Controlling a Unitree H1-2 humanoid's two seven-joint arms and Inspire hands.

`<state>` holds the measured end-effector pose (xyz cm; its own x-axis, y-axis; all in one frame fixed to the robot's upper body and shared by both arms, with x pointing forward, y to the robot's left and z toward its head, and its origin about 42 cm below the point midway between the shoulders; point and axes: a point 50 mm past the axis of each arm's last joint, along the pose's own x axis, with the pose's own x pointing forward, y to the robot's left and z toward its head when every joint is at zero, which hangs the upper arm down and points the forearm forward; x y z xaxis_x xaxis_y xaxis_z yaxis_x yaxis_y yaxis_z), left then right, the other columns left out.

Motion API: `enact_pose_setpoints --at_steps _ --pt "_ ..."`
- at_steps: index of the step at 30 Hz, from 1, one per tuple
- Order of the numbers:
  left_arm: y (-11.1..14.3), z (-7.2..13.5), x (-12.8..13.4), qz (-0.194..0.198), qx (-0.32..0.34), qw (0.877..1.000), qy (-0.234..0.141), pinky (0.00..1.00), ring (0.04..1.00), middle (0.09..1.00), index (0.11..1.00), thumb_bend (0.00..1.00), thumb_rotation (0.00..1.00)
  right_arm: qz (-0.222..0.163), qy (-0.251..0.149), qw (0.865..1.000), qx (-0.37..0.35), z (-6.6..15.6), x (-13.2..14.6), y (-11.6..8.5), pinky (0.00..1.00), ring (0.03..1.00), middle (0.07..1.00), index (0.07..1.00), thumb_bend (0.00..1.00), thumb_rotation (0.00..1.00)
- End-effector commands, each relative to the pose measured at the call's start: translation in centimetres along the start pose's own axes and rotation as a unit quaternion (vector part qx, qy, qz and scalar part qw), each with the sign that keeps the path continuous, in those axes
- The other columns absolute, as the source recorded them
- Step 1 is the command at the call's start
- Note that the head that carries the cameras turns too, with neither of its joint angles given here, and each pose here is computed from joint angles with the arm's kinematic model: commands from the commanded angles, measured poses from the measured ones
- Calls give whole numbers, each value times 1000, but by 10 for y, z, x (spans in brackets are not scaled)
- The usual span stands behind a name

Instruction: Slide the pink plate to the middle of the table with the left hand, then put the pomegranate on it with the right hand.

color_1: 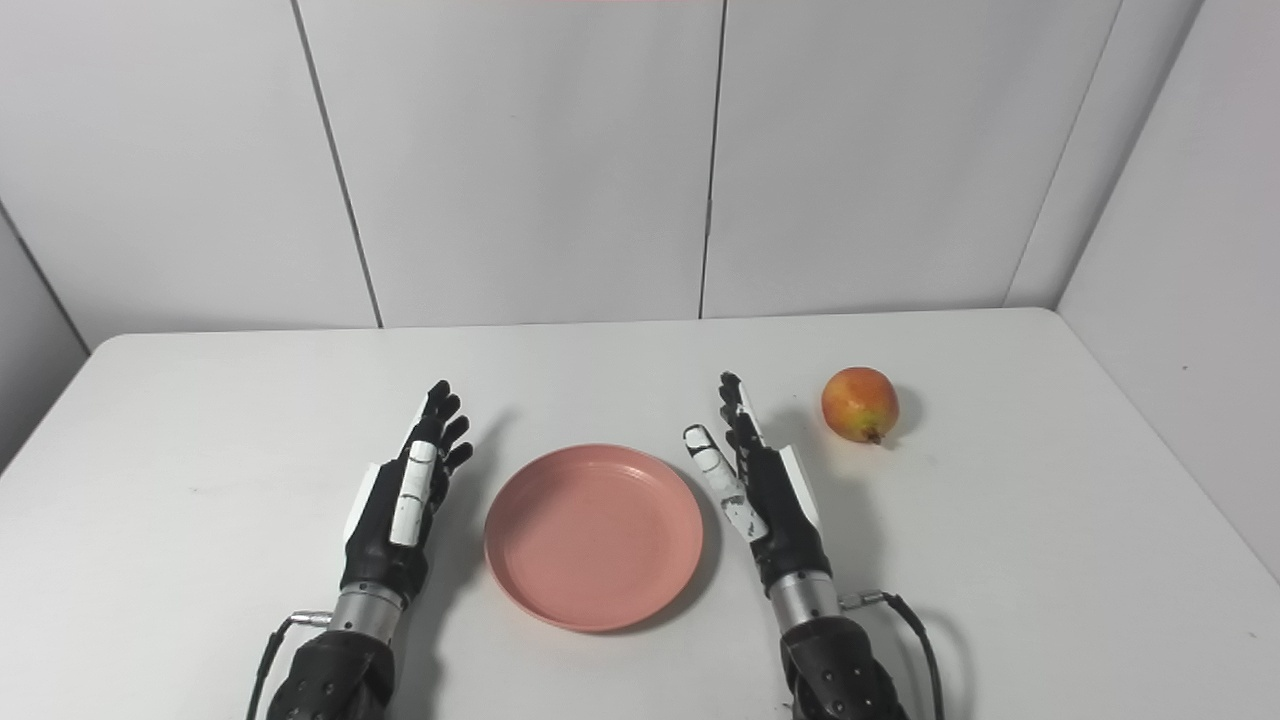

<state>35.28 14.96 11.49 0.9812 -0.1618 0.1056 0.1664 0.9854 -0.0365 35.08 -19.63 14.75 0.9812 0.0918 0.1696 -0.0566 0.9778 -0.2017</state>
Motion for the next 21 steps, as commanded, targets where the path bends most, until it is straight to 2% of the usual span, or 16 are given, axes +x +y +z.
enact_pose_setpoints --at_steps 1,5,10,14,21 --pt "-9 10 7 -11 -21 999 -22 934 965 997 978 632 1000 -32 -86 995 -33 36 19 -18 995 988 999 1000 666 924" --pt "-10 11 6 -20 -31 999 -20 959 972 999 986 640 1000 -63 -101 991 -61 43 24 -32 982 982 988 998 665 851" --pt "-8 11 3 -21 -32 999 -15 960 971 999 989 653 1000 -113 -120 977 -132 55 34 -56 946 964 982 1000 668 789" --pt "-6 12 2 -38 -31 999 -14 965 987 1000 1000 645 1000 -127 -126 971 -156 59 37 -69 935 972 994 1000 694 690" --pt "-4 13 1 -32 -18 999 -10 942 969 993 988 639 1000 -146 -123 961 -202 59 39 -80 917 961 988 1000 750 720"
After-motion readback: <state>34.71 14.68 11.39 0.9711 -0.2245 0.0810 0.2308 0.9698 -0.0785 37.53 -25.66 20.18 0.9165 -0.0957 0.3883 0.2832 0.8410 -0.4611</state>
